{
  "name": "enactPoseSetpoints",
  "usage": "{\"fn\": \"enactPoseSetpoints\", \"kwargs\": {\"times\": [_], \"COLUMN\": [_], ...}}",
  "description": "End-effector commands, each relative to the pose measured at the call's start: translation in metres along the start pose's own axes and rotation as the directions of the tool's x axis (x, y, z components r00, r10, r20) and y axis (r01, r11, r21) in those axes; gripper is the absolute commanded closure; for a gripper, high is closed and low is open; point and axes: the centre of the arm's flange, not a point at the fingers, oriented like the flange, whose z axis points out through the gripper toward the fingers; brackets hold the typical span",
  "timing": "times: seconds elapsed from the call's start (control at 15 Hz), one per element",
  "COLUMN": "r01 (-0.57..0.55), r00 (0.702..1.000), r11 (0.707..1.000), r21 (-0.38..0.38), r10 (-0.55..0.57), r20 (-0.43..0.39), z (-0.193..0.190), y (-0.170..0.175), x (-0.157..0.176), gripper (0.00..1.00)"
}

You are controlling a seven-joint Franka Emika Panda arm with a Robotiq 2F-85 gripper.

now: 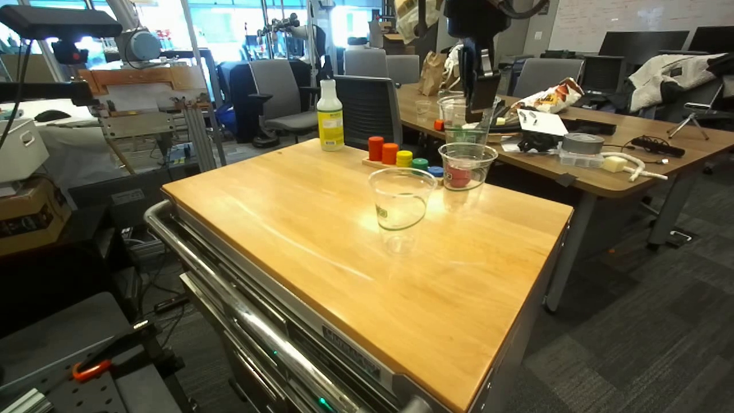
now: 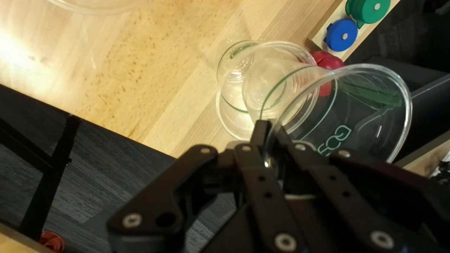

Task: Put the cups one inside the other

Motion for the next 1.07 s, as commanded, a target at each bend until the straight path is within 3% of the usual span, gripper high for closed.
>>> {"fn": "enactPoseSetpoints", "kwargs": {"times": [0.0,0.07,0.27,0.33,0.4,0.87,1.0], "r01": [-0.015,-0.016,-0.024,-0.027,-0.031,-0.031,-0.016], "r00": [1.000,1.000,0.999,0.999,0.999,1.000,1.000], "r11": [0.999,0.999,0.998,0.997,0.997,0.995,0.996], "r21": [-0.039,-0.048,-0.065,-0.070,-0.072,-0.092,-0.089], "r10": [0.016,0.017,0.025,0.028,0.032,0.031,0.017], "r20": [0.014,0.019,0.027,0.022,0.019,0.000,0.012], "z": [0.020,0.027,0.038,0.038,0.037,0.027,0.032], "y": [-0.013,-0.013,-0.012,-0.010,-0.008,0.003,-0.002], "x": [0.013,0.013,0.012,0.012,0.011,0.010,0.012], "gripper": [0.98,0.98,0.81,0.65,0.56,0.03,0.00]}}
